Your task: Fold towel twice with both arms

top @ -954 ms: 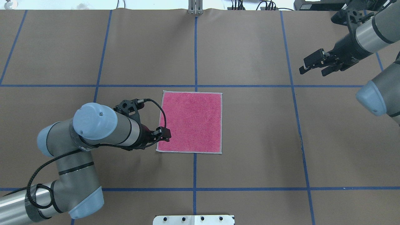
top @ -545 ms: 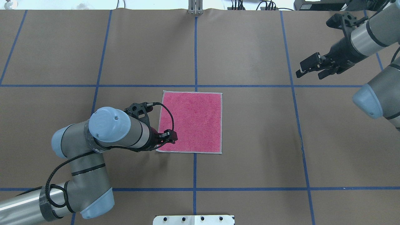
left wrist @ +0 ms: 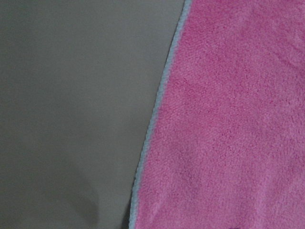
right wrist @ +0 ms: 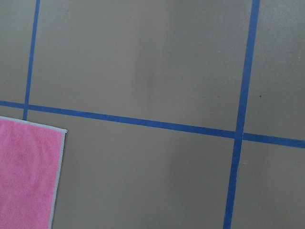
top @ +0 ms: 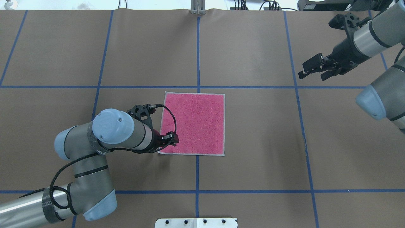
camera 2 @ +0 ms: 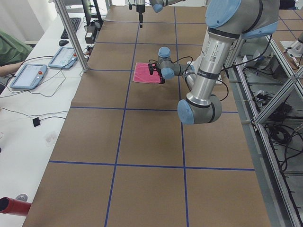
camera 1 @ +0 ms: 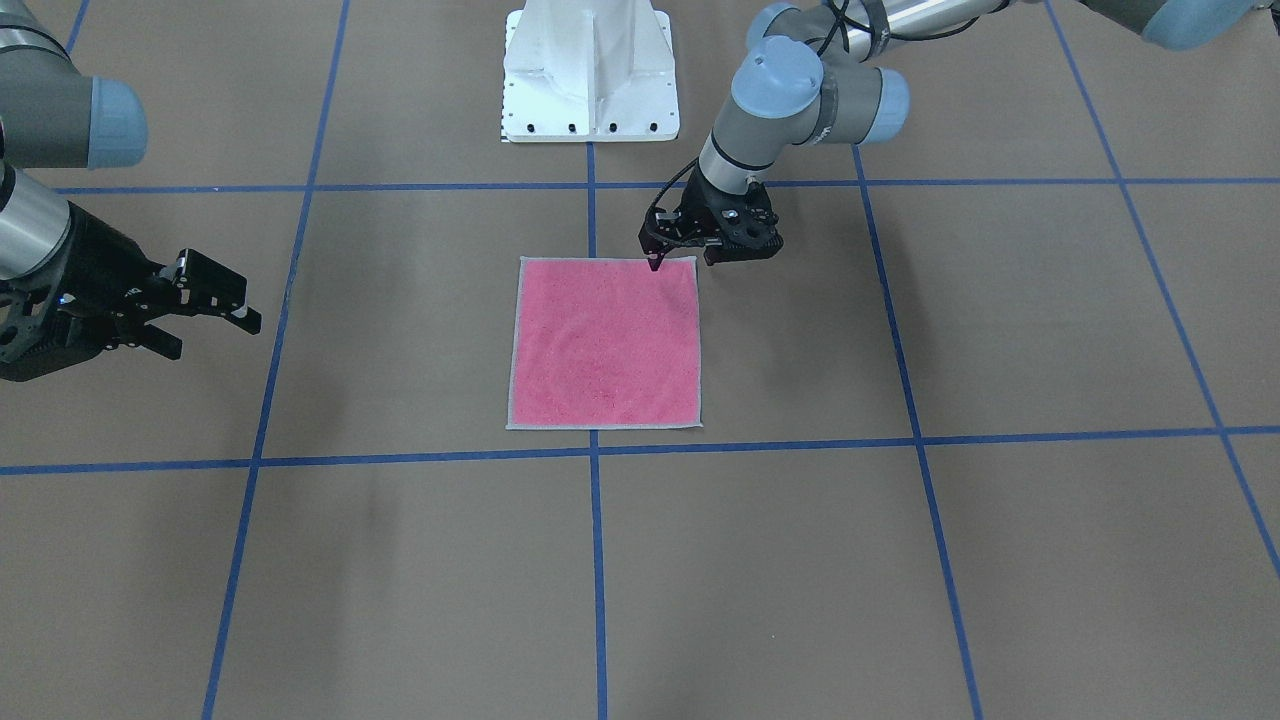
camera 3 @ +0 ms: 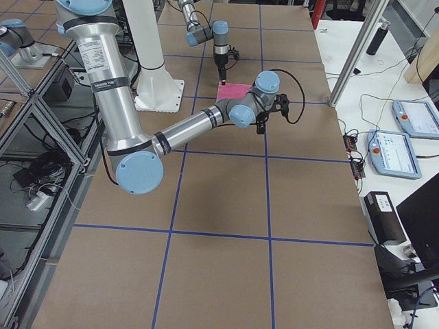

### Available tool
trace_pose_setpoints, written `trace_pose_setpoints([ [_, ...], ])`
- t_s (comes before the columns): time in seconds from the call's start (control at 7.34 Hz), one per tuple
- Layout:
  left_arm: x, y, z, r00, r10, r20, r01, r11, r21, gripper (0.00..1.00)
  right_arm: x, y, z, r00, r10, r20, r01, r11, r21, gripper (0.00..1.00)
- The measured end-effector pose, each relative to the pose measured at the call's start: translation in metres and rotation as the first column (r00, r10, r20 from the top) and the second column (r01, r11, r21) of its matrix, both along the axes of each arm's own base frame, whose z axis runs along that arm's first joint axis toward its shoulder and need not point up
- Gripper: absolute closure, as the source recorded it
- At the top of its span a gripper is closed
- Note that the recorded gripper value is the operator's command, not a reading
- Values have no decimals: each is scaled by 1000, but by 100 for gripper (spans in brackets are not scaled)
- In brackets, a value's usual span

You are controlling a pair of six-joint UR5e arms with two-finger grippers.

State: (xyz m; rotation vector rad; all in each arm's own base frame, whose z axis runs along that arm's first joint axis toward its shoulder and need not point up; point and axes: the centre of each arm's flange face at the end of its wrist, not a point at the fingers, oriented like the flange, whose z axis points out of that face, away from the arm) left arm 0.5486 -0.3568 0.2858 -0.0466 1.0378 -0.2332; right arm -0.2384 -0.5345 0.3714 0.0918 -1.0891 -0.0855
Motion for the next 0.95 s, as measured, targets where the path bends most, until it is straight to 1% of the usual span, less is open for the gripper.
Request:
trace_pose_setpoints([
  [0.54,1,0,5,1000,3,8,-3,1000,-2,25,-1,0,0,1000,-1,0,1,1000,0,0],
  [0.95,2,0,6,1000,6,11,-6,1000,-4,40,-1,0,0,1000,-1,0,1,1000,0,1],
])
